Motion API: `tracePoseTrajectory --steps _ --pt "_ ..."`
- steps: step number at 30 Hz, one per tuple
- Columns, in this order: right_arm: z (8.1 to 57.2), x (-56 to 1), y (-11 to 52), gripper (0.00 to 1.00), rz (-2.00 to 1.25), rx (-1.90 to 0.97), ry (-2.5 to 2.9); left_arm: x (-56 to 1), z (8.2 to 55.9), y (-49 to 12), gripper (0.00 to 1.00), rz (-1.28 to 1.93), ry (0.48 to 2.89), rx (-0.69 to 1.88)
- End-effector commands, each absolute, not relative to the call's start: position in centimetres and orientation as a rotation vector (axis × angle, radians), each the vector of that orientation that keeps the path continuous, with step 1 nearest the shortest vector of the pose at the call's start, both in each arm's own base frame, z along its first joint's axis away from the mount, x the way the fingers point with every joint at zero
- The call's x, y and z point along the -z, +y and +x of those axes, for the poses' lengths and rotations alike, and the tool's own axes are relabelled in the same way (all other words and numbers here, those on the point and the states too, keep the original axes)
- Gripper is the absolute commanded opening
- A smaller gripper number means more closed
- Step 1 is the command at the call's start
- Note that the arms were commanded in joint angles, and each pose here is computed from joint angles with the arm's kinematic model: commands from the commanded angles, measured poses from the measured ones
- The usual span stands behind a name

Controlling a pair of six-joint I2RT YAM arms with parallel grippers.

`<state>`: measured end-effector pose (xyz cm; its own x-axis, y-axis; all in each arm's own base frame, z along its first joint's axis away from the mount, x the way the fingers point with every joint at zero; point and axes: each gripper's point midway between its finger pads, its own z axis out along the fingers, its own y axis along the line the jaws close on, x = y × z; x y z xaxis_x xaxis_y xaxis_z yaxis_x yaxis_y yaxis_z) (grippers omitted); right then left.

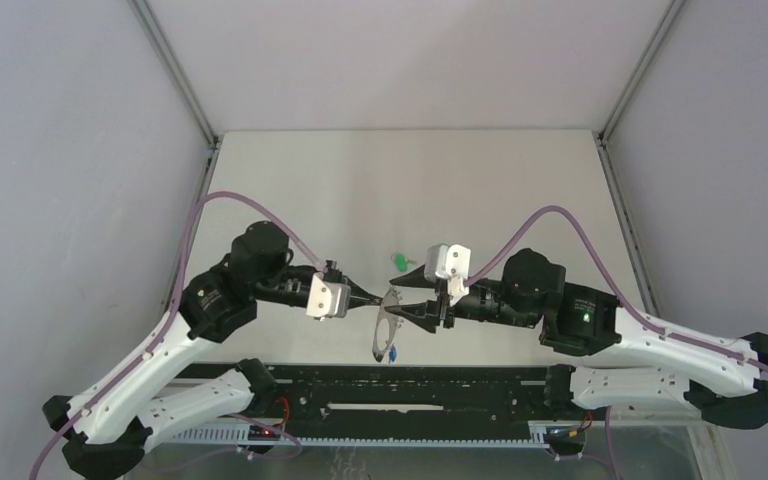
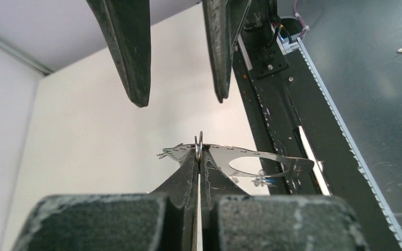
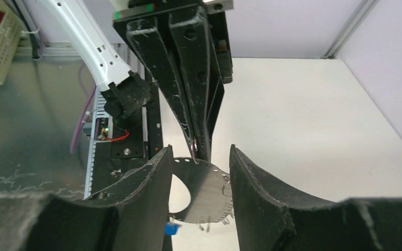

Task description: Put the keys on the keyring

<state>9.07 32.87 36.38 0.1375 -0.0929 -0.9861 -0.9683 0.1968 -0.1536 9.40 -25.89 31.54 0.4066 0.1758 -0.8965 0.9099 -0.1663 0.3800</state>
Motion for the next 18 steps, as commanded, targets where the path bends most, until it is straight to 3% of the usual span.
tracePoseTrajectory --steps 1,18 --pt "8.5 -38.0 32.9 0.51 -1.192 -0.997 1.213 -33.3 9.5 -25.5 0.00 1.584 1.045 0.879" --pt "8.1 -36.0 34.8 0.41 -1.376 -1.102 1.289 -32.9 8.8 -25.0 0.00 1.632 1.083 0.907"
